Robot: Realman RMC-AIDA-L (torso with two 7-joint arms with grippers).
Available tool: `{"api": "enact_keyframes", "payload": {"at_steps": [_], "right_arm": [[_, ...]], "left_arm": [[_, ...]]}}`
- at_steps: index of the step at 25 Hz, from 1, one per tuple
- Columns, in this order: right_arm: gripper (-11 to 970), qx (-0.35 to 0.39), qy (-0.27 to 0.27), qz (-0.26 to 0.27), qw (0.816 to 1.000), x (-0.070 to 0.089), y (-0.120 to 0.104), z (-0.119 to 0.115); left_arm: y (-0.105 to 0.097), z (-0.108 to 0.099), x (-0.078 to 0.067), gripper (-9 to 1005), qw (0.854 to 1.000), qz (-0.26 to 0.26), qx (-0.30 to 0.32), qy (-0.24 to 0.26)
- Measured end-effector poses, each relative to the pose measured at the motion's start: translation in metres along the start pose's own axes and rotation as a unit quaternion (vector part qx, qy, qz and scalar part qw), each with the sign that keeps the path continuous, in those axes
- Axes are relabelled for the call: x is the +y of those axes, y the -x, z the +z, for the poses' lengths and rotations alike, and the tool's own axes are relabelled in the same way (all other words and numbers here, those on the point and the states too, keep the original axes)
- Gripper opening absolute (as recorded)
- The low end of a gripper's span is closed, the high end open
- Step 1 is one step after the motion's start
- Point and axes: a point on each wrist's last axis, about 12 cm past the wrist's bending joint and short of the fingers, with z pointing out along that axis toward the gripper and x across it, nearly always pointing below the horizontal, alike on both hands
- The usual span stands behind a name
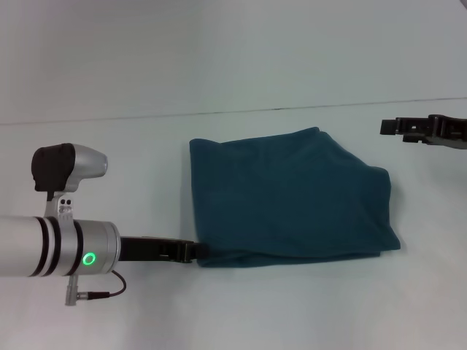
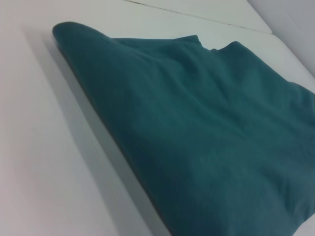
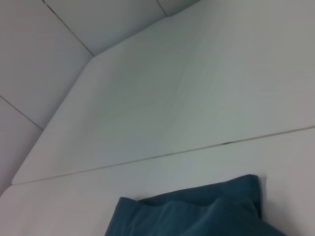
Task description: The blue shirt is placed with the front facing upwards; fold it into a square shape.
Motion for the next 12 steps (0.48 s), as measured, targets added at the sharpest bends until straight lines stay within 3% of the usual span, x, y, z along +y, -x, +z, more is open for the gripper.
{"api": "enact_keyframes", "payload": {"at_steps": [5, 12], "right_arm": [[760, 0.001, 0.002, 0.003, 1.000, 0.000, -0.003, 0.001], [761, 0.009, 0.010, 0.013, 1.000, 0.002, -0.011, 0.006]], "left_arm": [[0.000, -0.004, 0.001, 12, 1.000, 0.002, 0.002, -0.004], [-0.003, -0.030, 0.010, 13, 1.000, -0.003, -0.007, -0.019]]}}
